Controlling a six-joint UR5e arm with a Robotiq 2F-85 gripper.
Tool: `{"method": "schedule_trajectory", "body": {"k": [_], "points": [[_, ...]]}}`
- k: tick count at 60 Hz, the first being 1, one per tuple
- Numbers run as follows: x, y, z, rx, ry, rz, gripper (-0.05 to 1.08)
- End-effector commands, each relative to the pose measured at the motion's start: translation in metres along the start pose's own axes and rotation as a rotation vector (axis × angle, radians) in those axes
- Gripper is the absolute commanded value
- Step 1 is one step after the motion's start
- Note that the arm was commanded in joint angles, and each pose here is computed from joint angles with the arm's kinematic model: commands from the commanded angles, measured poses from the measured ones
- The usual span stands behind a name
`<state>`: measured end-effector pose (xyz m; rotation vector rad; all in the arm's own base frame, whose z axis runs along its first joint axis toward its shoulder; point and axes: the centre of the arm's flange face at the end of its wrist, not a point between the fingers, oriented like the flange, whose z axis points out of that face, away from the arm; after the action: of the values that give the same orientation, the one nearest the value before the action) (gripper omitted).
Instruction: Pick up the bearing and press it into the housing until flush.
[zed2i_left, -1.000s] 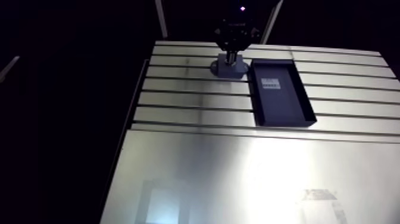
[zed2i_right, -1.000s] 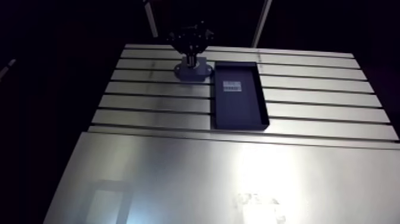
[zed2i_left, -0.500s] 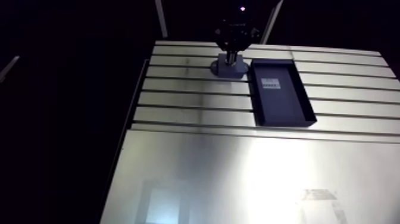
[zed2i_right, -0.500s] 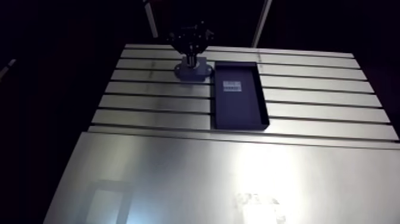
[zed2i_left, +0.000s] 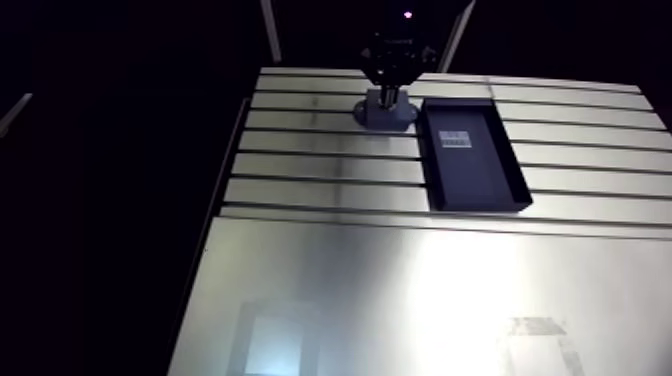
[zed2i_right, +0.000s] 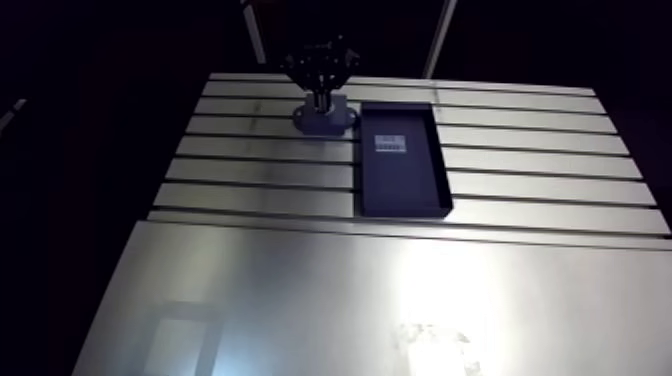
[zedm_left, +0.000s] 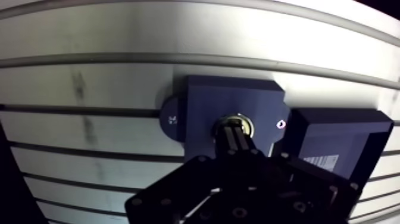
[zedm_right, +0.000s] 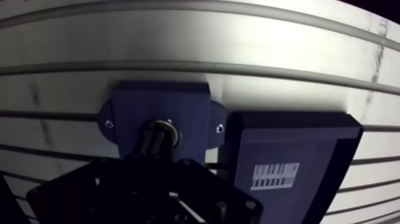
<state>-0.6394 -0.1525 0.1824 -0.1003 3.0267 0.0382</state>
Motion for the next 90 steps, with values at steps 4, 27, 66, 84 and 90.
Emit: {"method": "schedule_trajectory", "body": {"k": [4,27,66,84,90], "points": [[0.000,0.000,0.001,0.000,-0.001,0.000,1.08],[0.000,0.001,-0.001,0.001,0.002,0.000,1.08],[-0.011,0.002,-0.046,0.002,0.029,-0.003,1.07],[-0.031,-0.002,-0.075,-0.002,-0.015,-0.019,0.01],[-0.045,0.002,-0.101,0.000,-0.006,-0.014,0.01]]}}
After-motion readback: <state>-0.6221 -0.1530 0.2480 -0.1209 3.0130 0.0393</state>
